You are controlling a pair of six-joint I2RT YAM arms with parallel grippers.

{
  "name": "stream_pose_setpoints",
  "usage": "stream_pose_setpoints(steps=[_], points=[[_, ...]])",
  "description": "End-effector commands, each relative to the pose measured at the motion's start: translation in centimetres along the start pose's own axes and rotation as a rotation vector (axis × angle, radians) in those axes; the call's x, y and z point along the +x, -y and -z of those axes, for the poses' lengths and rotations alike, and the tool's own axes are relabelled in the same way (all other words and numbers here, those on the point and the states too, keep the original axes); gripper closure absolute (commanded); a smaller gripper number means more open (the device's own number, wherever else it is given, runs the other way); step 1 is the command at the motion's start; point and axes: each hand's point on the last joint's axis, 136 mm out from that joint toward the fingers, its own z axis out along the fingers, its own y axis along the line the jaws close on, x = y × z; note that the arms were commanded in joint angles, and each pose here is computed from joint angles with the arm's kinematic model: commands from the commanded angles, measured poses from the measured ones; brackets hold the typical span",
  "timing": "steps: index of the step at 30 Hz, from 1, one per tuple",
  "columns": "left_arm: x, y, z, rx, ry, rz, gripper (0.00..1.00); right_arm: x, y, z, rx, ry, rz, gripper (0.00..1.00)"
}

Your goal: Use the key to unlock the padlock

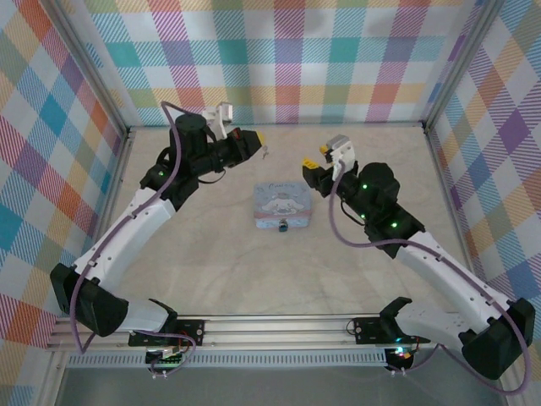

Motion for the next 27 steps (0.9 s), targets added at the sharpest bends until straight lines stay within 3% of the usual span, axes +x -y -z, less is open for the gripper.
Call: stream_pose_setpoints(steps=[1,7,11,20,27], points=[[0.6,2.2,0.0,0.074,0.008,-0.079,1.0,2.7,-3.7,1.0,-0.26,-0.132,-0.401,0.48],[3.5,3.4,-1.1,0.142,-0.058,-0.11,1.0,1.3,-5.0,1.4,-0.486,-0.101,-0.689,0.48],[4.5,4.7,-1.1,0.193,-0.069,-0.135,1.0,1.0,-4.3,1.1,-0.548,-0.056,-0.833,0.43],[5.5,5.9,-1.3,0.259,-0.064,-0.14,1.0,-0.6,-3.1,0.5,-0.689,0.085,-0.983,0.47],[5.9,5.7,-1.6,0.256,-0.062,-0.131,1.0,-0.6,-3.2,0.1,-0.716,0.085,-0.991,0.52]])
